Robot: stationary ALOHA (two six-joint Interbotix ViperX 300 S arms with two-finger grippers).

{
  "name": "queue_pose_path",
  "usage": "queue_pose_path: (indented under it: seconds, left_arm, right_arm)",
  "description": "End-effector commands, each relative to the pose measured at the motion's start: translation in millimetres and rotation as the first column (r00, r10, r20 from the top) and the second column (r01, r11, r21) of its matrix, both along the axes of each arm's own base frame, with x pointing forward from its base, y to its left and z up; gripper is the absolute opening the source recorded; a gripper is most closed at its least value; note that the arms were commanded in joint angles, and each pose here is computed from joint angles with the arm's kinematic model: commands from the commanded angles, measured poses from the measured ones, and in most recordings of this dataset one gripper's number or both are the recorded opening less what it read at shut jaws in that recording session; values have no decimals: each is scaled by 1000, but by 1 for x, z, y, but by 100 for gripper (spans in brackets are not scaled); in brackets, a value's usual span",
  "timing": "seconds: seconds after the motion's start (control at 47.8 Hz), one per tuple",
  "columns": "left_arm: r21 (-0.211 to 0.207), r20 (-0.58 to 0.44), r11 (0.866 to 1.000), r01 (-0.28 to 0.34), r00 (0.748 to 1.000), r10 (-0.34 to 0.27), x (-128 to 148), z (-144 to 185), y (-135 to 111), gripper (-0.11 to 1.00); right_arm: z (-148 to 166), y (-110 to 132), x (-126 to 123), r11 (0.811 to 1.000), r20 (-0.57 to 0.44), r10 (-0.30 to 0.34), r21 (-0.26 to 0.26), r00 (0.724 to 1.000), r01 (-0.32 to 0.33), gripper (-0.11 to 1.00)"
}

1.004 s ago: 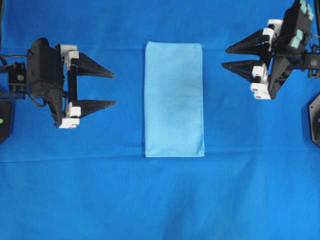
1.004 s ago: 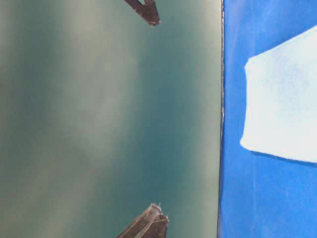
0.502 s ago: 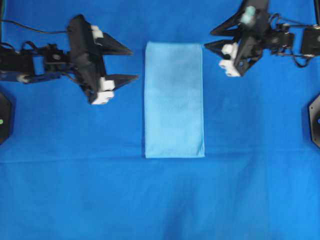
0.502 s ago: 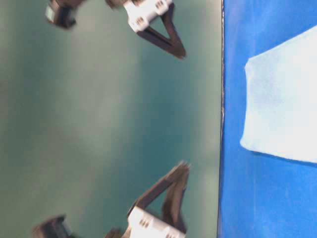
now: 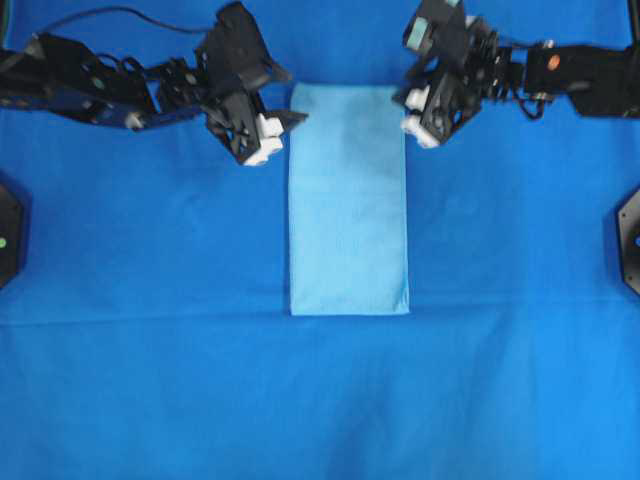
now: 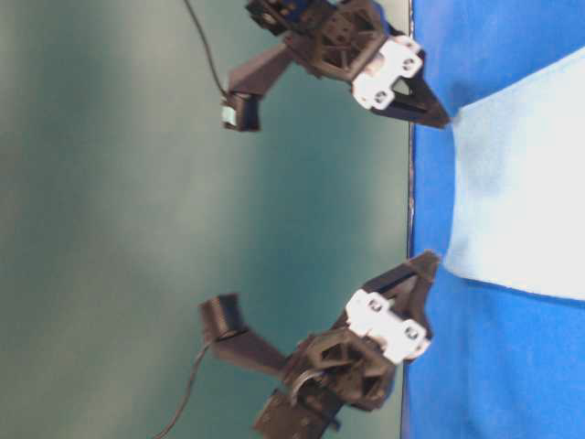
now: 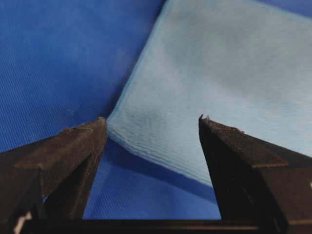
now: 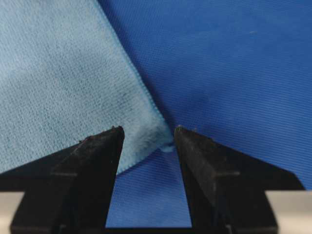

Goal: Fold the light blue towel.
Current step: 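Move both grippers to the far end corners of the strip, then grasp the far corners and fold the strip toward the near end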

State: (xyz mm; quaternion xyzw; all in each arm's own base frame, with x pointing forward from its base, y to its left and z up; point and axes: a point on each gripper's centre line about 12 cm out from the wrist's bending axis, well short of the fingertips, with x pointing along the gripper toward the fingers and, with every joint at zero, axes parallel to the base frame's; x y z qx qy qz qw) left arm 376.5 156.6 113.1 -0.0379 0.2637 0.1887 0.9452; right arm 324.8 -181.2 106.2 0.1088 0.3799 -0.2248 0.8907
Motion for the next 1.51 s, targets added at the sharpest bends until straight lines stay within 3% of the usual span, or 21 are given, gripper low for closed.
queue_pose_path:
  seconds: [0.0, 0.272, 0.397, 0.523, 0.648, 0.711, 0.962, 1.213, 1.485]
  left_arm:
    - [16, 33, 1000, -12, 999, 12, 8, 5, 9, 73]
    - [-2, -9, 999, -52, 999, 52, 5, -19, 26, 73]
    - [8, -15, 999, -52, 999, 52, 4, -19, 29, 67]
    - [17, -18, 999, -47, 999, 47, 5, -19, 30, 40]
    - [25, -19, 999, -41, 999, 42, 6, -18, 30, 11]
    - [28, -19, 999, -40, 999, 40, 7, -18, 30, 3]
    - [40, -13, 999, -34, 999, 35, 8, -10, 31, 3]
    - [122, 18, 992, -17, 1000, 15, 13, 24, 41, 3]
    - [124, 18, 992, -16, 1000, 13, 16, 29, 42, 3]
  right_arm:
    - [5, -4, 7, 1000, 35, 6, -8, 999, -6, 52]
    - [-8, -15, 3, 1000, 14, -24, 7, 1000, 24, 52]
    - [-8, -17, 2, 1000, 14, -29, 6, 999, 29, 51]
    - [-12, -17, 0, 1000, -1, -25, 6, 1000, 25, 39]
    - [-14, -15, -1, 1000, -1, -22, 12, 1000, 22, 7]
    - [-14, -14, -1, 1000, 3, -18, 11, 1000, 18, 6]
    - [-7, -16, 0, 1000, 16, -26, 5, 1000, 26, 6]
    - [26, -19, -4, 998, 40, -49, -42, 998, 51, 6]
    - [40, -19, -5, 997, 65, -51, -59, 997, 55, 6]
